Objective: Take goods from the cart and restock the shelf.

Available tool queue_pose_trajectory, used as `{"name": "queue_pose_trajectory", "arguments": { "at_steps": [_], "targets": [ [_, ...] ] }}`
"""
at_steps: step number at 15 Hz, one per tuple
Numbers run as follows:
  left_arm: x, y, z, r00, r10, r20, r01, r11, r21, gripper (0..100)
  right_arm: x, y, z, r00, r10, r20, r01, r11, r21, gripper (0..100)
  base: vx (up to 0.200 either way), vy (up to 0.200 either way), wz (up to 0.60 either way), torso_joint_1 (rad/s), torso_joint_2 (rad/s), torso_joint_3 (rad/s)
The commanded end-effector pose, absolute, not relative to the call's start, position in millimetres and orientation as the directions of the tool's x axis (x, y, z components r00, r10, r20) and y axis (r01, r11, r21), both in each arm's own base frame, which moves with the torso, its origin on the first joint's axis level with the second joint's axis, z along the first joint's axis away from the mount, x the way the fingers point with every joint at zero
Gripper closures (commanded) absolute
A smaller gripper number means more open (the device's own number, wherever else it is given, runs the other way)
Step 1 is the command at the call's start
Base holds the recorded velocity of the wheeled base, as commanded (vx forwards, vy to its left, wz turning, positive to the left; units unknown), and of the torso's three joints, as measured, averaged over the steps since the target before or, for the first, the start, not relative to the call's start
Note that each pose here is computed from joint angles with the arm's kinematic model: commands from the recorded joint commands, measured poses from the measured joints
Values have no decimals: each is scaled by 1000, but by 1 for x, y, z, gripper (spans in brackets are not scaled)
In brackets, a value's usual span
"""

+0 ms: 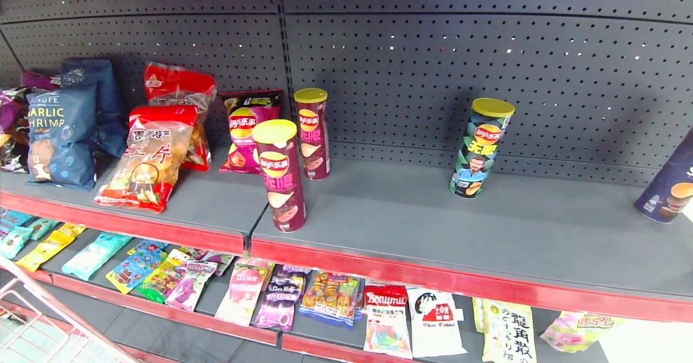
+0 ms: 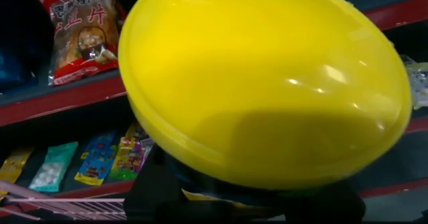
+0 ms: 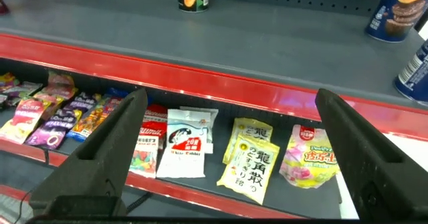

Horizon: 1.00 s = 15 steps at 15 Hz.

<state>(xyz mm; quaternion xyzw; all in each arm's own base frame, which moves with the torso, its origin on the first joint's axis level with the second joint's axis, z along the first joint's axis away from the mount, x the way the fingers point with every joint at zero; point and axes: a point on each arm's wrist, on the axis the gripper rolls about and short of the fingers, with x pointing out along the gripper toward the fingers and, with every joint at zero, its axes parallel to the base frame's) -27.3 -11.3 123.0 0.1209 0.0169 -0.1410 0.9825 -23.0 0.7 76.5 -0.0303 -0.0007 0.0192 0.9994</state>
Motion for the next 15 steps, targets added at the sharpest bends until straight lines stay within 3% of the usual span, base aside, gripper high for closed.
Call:
{"name": "queue_pose_trajectory", "arguments": {
  "at_steps": [1,2,3,4,5,6,7,10,15],
  "targets": [
    [-26,-11,133,969,-240,-63,248,940,233,100,-26,1,91,997,60,49,-57,997,-58,0,0,0,0,0,0,0],
    [-25,-10,141,972,-227,-62,235,946,223,100,-12,1,170,998,54,41,-55,998,31,0,0,0,0,0,0,0],
    [-23,-10,144,973,-219,-74,230,952,203,100,17,0,228,1000,18,25,-23,983,181,0,0,0,0,0,0,0],
    [-22,-10,144,972,-219,-80,231,952,199,100,33,1,251,999,37,20,-40,976,216,0,0,0,0,0,0,0],
    [-19,-9,142,970,-221,-101,237,952,191,100,62,5,259,989,134,-57,-130,988,84,0,0,0,0,0,0,0],
    [-18,-9,140,969,-220,-109,237,953,187,100,89,10,246,967,185,-173,-194,980,-36,0,0,0,0,0,0,0],
    [-19,-9,136,968,-227,-110,245,952,185,100,111,15,239,948,207,-240,-222,974,-37,0,0,0,0,0,0,0],
    [-21,-10,132,969,-227,-96,242,950,196,100,204,50,214,914,312,-258,-328,944,-23,0,0,0,0,0,0,0],
    [-22,-9,137,976,-204,-76,216,955,205,100,274,84,203,888,358,-288,-380,925,-23,0,0,0,0,0,0,0]
  ]
}}
